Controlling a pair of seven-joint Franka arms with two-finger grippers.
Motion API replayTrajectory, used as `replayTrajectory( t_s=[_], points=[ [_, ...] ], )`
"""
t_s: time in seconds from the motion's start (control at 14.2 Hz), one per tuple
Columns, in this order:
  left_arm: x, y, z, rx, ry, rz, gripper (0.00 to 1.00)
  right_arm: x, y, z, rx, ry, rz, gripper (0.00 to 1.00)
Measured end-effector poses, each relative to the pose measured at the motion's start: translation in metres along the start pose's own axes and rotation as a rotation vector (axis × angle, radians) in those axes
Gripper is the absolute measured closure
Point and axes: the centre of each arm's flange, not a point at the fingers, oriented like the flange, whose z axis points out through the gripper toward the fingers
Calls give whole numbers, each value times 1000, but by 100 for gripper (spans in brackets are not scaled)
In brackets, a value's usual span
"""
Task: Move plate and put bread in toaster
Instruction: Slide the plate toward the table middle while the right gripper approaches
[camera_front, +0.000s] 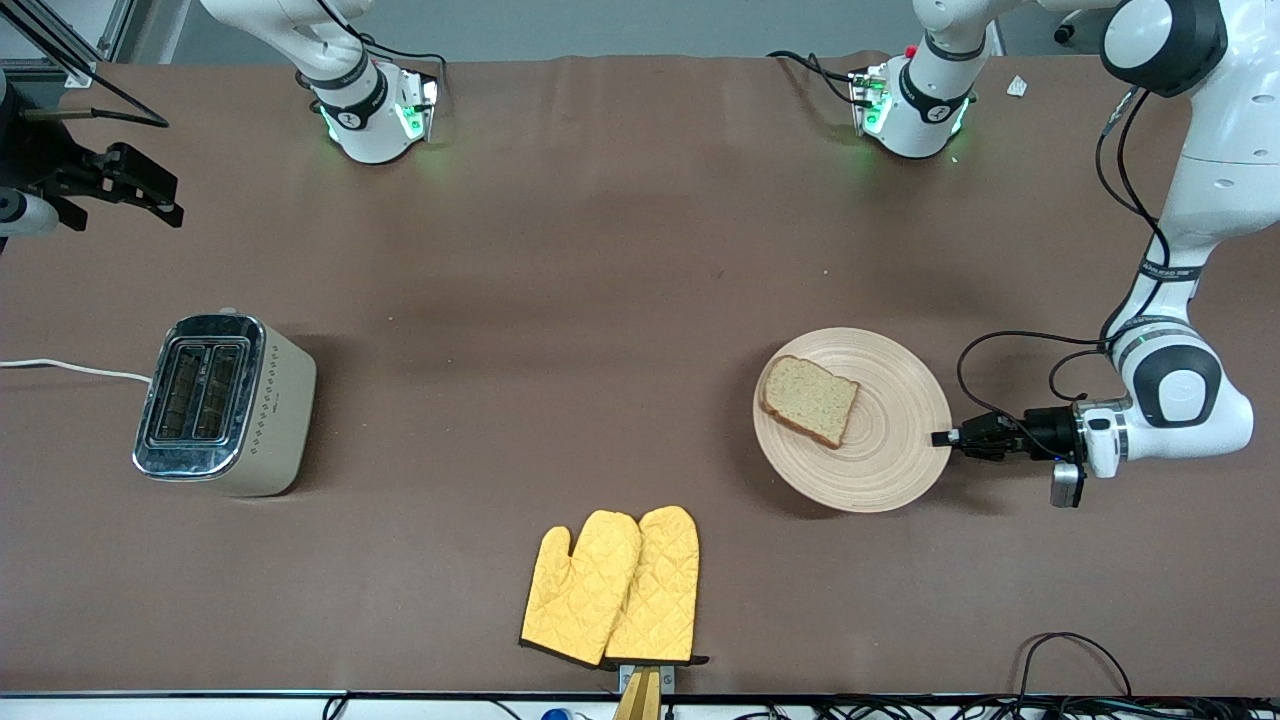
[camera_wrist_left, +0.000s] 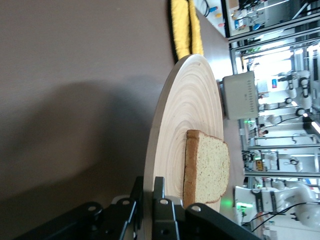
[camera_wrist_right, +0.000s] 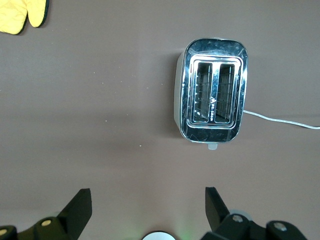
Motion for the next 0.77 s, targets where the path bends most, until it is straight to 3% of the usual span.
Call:
replayTrajectory(
  t_s=[0.21, 0.35, 0.56, 0.77],
  points=[
    [8, 23, 32, -55, 16, 5, 90, 13, -8, 27, 17, -40, -5, 0],
    [9, 39, 59, -70, 38, -5, 90, 34, -5, 67, 81, -42, 29, 0],
    [-1, 55, 108, -40, 57, -40, 90, 55, -6, 113, 125, -29, 136, 0],
    [-13, 74, 151, 5, 61, -95, 90, 71, -57, 141, 173, -28, 179, 0]
  ],
)
